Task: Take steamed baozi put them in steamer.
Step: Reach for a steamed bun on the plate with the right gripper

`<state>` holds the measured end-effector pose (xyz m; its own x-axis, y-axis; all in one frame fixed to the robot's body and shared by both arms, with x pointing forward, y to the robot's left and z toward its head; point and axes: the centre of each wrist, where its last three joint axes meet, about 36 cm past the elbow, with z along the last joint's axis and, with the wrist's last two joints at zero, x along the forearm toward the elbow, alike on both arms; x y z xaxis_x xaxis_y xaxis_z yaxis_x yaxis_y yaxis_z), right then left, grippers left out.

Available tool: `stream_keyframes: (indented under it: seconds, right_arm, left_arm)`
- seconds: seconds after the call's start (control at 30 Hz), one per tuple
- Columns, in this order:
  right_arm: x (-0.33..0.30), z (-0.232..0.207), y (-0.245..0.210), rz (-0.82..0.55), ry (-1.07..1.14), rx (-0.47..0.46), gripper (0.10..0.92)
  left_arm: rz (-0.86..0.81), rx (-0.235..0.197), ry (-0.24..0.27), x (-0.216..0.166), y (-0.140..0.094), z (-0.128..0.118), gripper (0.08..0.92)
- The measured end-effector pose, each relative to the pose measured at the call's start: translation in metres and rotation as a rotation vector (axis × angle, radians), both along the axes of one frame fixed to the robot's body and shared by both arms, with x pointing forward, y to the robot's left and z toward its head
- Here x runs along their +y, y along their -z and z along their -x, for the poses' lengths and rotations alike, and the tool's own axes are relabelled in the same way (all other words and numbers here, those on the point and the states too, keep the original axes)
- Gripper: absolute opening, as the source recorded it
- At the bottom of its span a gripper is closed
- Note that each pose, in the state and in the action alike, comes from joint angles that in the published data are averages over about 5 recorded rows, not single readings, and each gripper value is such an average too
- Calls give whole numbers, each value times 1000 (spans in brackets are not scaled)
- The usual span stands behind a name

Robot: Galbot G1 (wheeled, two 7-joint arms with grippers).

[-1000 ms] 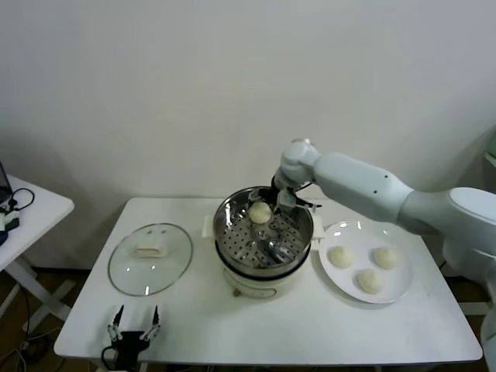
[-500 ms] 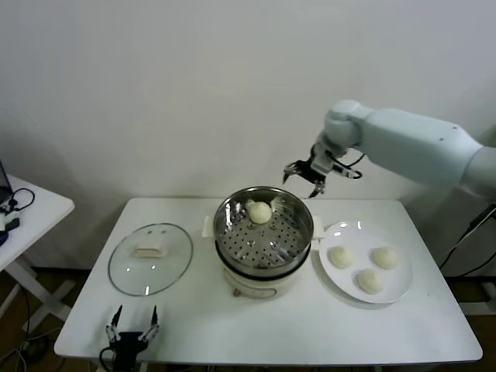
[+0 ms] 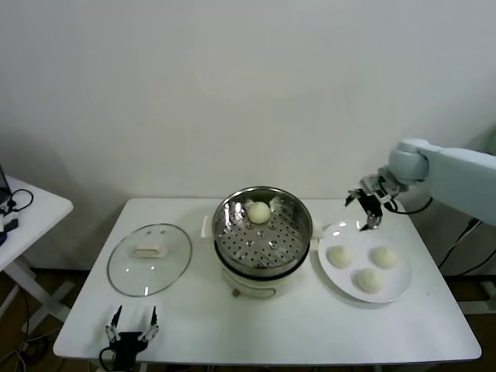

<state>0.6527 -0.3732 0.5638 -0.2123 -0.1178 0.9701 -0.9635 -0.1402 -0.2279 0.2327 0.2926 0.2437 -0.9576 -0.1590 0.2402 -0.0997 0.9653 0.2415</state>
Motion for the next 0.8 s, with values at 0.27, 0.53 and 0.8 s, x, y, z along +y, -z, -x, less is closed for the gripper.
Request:
stream_keyframes:
  seconds: [0.27,0.53,0.8]
  right_arm:
    - [-1,10,53,-29,131,64,823]
    - [9,10,89,-47,182,91,823]
    - [19,5,110,-50,207,96,810]
  left_arm:
    - [-6,8,-8,3,2,3,823]
    - [-12,12,-7,4,3,4,823]
    - [-17,16,-6,4,4,5,823]
